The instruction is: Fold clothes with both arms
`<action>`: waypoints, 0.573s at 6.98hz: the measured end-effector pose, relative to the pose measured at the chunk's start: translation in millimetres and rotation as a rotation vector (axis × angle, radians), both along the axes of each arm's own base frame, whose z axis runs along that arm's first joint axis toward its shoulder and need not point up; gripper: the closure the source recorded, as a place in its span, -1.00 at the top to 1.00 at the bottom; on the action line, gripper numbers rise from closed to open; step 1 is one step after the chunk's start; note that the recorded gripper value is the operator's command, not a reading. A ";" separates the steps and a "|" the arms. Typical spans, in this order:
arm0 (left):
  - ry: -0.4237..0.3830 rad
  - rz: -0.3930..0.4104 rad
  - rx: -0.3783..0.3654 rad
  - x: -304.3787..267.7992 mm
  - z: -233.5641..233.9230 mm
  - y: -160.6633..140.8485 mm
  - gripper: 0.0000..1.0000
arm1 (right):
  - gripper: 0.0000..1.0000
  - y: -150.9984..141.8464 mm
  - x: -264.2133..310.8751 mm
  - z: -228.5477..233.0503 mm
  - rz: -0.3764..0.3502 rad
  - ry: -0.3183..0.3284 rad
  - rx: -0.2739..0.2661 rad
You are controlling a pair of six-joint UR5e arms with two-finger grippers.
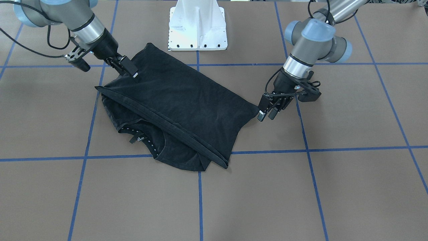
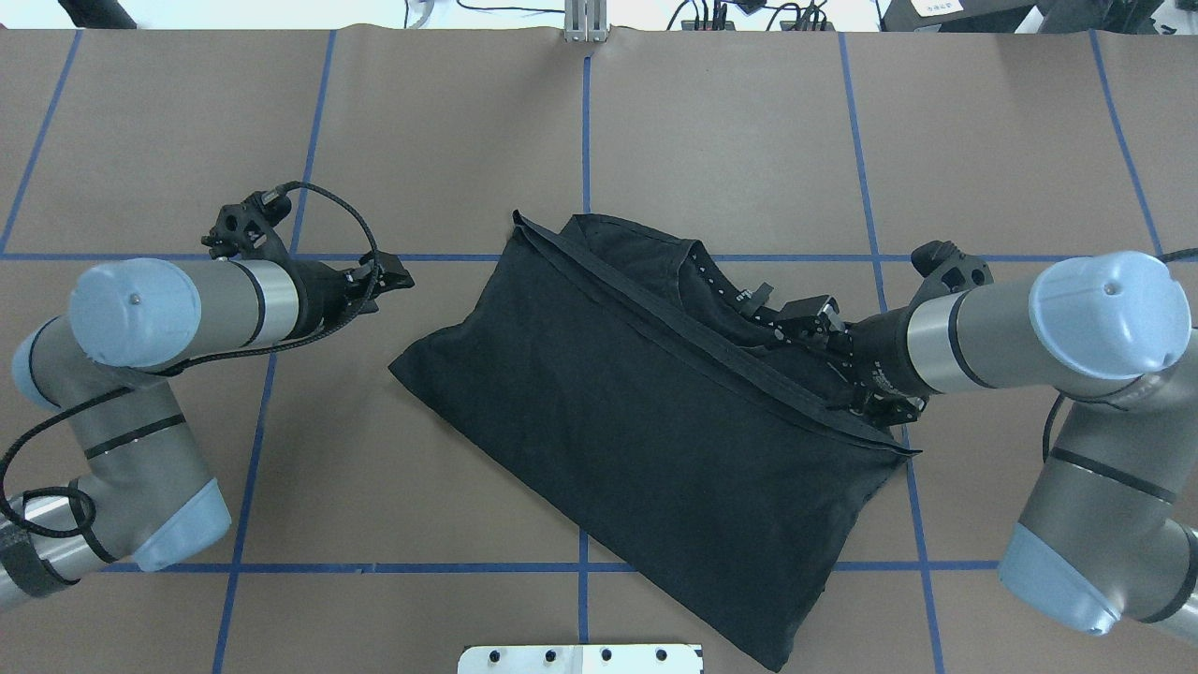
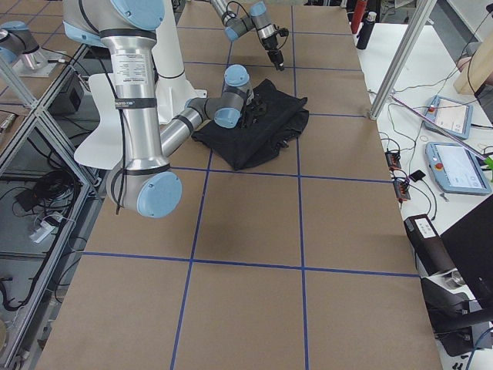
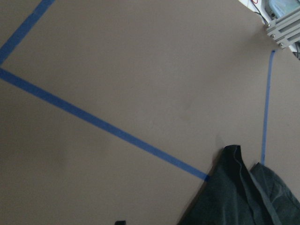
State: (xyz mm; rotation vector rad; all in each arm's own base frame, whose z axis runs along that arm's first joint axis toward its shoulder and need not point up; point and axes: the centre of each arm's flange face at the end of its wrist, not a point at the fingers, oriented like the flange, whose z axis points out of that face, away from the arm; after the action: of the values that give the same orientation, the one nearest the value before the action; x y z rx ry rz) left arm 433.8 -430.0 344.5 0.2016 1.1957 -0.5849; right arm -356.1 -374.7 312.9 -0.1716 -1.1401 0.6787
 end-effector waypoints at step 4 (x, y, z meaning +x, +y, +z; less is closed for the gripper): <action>-0.095 0.034 -0.047 30.6 10.1 43.5 0.29 | 1.00 -38.9 -2.7 13.6 0.047 0.052 0.044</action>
State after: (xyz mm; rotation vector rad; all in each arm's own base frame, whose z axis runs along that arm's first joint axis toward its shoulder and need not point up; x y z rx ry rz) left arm 464.5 -386.5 354.6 0.1667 1.0904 -0.5675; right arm -358.8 -413.6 326.6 -0.0892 -1.1110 0.6956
